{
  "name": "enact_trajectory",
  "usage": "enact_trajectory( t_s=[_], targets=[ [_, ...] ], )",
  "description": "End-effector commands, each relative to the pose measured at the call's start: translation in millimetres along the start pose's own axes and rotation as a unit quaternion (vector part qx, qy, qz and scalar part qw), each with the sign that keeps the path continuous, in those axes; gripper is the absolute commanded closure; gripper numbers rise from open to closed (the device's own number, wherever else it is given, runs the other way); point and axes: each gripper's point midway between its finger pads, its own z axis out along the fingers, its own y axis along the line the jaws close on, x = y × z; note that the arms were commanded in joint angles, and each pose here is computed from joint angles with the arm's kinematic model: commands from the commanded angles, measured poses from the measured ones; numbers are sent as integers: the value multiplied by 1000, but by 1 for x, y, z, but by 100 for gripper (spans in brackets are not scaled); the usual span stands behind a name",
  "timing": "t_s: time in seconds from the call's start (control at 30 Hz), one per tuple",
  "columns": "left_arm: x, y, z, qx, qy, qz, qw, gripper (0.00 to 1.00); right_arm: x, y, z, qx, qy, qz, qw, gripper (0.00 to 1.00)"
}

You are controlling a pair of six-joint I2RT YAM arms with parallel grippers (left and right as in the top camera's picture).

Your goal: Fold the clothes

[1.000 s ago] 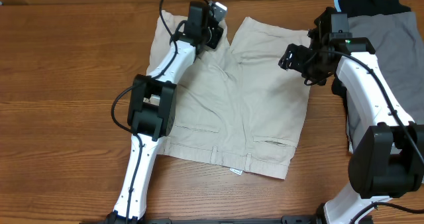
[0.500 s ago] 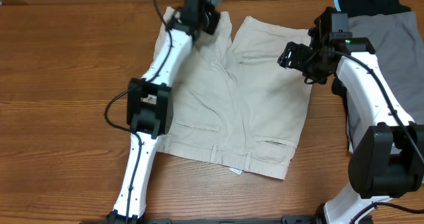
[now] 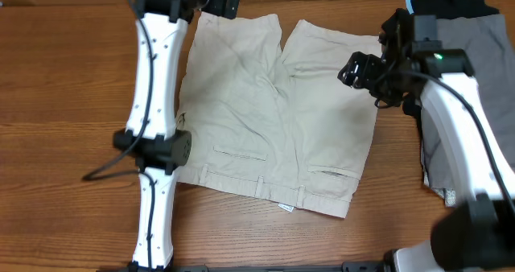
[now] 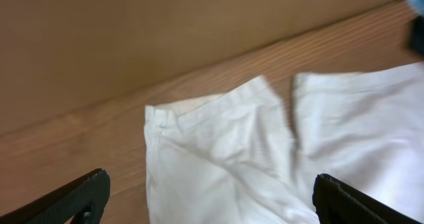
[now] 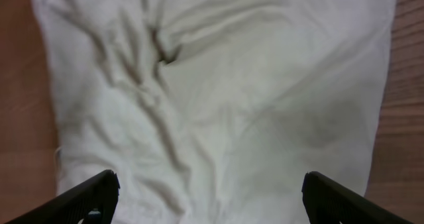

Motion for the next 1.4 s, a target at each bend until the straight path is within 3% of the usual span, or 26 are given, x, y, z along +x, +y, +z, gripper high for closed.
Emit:
enact_trajectory(
  t_s=[0.0, 0.2, 0.7, 1.13, 1.37],
  targets=[
    [-34, -17, -88, 4, -75, 7, 997, 0, 11, 39, -52, -29, -43, -29, 998, 7],
    [-20, -22, -137, 5, -63, 6, 998, 0, 61, 33, -70, 52, -17, -26, 998, 4],
    [25, -15, -103, 3, 44, 3, 999, 0, 167, -20, 30, 104, 127, 33, 986, 0],
    [53, -5, -60, 4, 114, 1, 993, 0, 217, -69, 74, 134, 152, 92, 975, 1],
    [59, -4, -39, 5, 124, 0, 992, 0, 214, -69, 98, 98, 116, 98, 983, 7]
  ],
)
